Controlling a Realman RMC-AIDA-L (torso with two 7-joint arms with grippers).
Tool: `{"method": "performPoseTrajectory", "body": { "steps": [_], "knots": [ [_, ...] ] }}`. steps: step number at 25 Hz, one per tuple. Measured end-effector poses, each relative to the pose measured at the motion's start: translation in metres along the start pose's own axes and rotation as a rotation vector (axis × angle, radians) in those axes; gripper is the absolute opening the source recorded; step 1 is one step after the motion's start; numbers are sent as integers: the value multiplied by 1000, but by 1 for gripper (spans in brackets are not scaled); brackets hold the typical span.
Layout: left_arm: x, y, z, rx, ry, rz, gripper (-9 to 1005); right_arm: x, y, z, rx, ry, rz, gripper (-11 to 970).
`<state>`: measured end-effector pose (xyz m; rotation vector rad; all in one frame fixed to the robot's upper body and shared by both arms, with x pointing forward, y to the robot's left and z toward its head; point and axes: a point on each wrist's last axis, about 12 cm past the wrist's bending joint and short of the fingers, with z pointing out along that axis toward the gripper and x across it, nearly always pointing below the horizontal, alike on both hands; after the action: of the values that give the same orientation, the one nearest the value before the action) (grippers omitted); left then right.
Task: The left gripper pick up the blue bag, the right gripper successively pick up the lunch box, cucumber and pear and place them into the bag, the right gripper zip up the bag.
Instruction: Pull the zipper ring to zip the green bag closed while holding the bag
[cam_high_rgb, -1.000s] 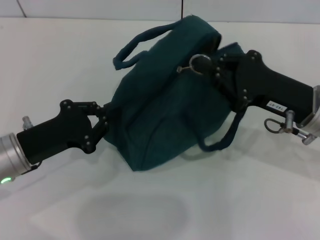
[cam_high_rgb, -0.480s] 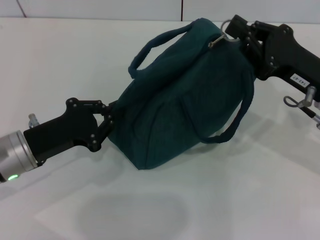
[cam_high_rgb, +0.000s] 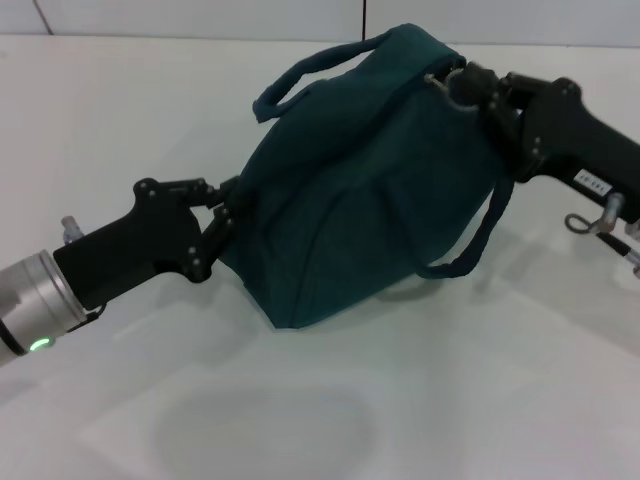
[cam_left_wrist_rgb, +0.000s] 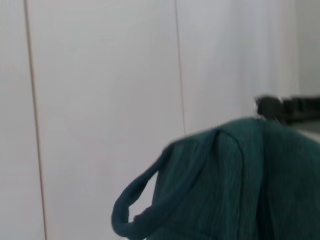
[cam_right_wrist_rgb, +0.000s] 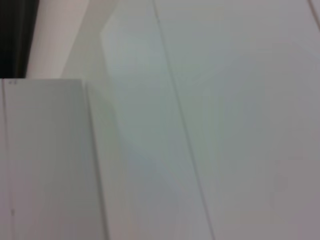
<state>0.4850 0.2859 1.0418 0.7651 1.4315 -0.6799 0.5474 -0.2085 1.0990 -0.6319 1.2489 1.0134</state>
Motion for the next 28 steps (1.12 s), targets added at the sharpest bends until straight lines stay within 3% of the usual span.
{"method": "performPoseTrajectory", "body": {
  "steps": [9,14,20,28],
  "knots": [
    [-8,-3,11,9,-81,-57,248,6,5,2,-32,33,7,9],
    [-17,-3,16,26,-145,-55,474,6,6,1,-33,31,8,9],
    [-20,-4,18,38,-174,-66,607,7,7,0,-33,31,12,9],
    [-19,-5,17,38,-170,-65,503,7,8,0,-36,27,12,9]
  ]
}}
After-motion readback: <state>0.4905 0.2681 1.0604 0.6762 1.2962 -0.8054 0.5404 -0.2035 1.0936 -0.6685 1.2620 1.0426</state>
